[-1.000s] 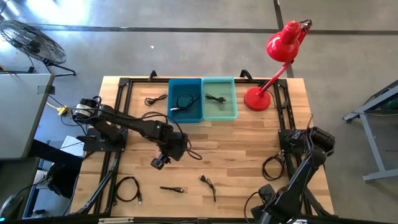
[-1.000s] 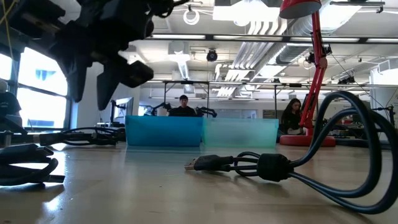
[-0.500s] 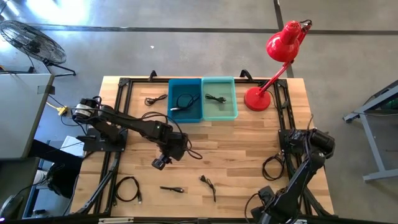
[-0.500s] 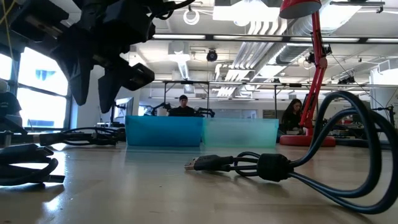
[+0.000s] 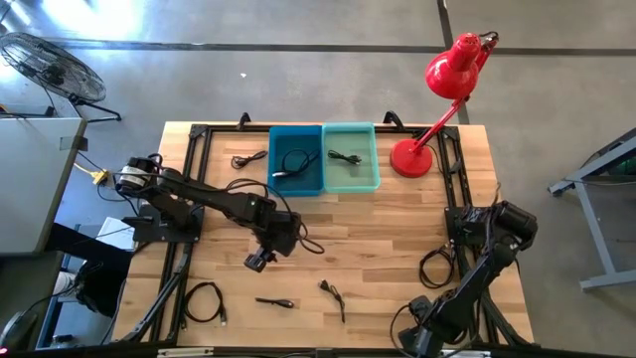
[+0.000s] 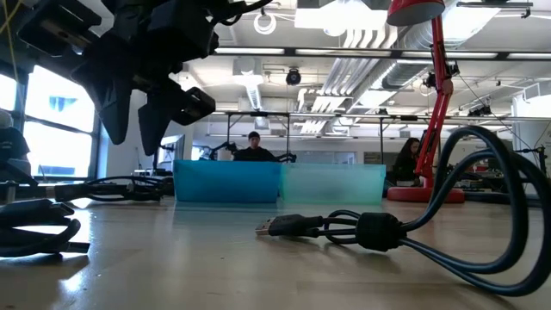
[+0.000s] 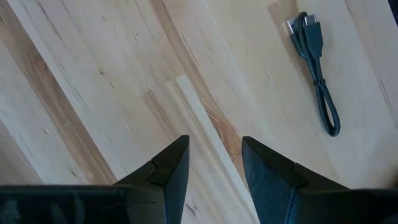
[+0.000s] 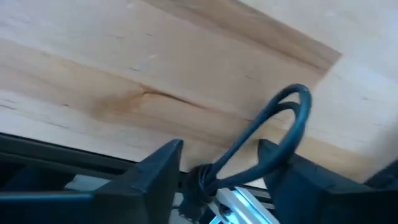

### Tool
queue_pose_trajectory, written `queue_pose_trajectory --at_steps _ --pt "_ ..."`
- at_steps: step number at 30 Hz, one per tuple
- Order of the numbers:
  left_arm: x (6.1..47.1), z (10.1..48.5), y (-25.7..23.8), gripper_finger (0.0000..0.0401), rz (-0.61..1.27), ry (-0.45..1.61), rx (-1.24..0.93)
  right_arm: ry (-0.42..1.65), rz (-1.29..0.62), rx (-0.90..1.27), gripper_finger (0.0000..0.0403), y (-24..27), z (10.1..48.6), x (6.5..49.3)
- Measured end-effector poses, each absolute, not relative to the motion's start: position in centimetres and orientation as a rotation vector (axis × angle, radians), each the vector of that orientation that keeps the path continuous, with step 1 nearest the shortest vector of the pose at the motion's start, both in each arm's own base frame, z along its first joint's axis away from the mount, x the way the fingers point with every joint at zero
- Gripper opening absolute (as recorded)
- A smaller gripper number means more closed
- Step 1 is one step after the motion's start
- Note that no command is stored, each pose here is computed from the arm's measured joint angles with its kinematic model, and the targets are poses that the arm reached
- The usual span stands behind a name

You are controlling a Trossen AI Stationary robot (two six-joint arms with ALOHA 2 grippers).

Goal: Pick & Place USB Port
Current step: Put the black USB cable into the green bin

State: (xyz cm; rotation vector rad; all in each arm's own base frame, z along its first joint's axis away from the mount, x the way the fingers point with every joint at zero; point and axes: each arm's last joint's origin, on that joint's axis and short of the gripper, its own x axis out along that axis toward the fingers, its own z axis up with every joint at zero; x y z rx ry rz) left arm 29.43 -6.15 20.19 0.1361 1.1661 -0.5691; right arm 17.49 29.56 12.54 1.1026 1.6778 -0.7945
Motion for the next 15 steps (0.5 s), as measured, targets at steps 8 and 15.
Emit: queue_pose_trajectory --at_steps 8,15 --pt "29.4 20.2 -6.1 0.0145 -0.549 1.173 0.123 1.664 -0.740 1.040 0.0018 29.0 11.9 17.4" --pt "30.0 20.5 -6.3 0.0145 -0.559 1.108 0.091 1.669 -0.703 1.005 0.0009 28.1 11.8 18.5"
